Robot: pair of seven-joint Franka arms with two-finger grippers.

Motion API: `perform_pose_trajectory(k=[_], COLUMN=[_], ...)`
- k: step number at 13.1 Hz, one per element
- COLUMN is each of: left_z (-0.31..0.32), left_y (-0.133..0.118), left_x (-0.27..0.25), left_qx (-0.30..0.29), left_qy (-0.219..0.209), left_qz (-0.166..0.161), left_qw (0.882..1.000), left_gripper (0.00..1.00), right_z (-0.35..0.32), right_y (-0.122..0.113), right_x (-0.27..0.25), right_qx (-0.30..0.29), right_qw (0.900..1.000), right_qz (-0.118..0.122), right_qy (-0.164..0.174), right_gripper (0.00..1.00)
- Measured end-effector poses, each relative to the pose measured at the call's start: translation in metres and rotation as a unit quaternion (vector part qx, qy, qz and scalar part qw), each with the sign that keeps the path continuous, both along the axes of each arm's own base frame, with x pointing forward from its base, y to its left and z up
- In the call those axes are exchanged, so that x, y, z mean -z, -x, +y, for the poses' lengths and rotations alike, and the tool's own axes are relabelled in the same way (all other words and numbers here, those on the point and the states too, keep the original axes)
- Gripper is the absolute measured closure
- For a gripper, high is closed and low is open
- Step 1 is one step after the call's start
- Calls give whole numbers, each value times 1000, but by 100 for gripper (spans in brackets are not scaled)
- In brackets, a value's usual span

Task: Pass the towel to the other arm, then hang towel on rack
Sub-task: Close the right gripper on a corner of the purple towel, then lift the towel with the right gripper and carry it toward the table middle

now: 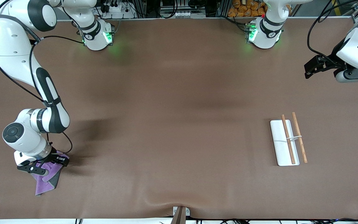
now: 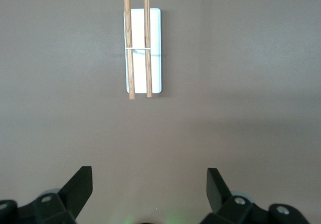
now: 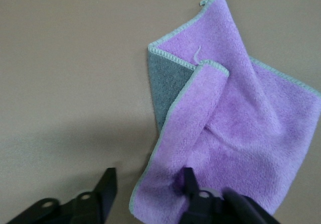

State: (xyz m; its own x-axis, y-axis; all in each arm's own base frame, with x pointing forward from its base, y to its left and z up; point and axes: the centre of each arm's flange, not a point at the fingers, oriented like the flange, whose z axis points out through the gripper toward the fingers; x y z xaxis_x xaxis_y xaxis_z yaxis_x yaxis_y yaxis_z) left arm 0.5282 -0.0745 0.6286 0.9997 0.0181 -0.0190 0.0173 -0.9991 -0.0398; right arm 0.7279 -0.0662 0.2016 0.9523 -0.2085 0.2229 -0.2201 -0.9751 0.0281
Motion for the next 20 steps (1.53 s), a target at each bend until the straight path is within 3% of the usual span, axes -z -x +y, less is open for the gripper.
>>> perform_pose_trajectory(k=[4, 5, 9, 13, 18, 20], left_z=[0, 0, 0, 0, -1, -1], left_y=[0, 0, 0, 0, 0, 0], left_x=[0, 0, 0, 0, 0, 0], left_qx=[0, 0, 0, 0, 0, 0], left_qy=[0, 0, 0, 0, 6, 7], left_qz=[0, 0, 0, 0, 1, 1], left_qw=[1000, 1000, 1000, 1000, 1000, 1000], left_gripper=[0, 0, 0, 0, 0, 0], right_z=[0, 0, 0, 5, 46, 95], right_y=[0, 0, -3, -14, -13, -3], right_x=[0, 0, -4, -36, -162, -218], right_qx=[0, 0, -7, -59, -172, -210], right_qw=[1000, 1000, 1000, 998, 984, 977], right_qz=[0, 0, -4, -13, -21, -39], right_qy=[0, 0, 2, 17, 33, 26], right_gripper=[92, 98, 98, 98, 98, 98])
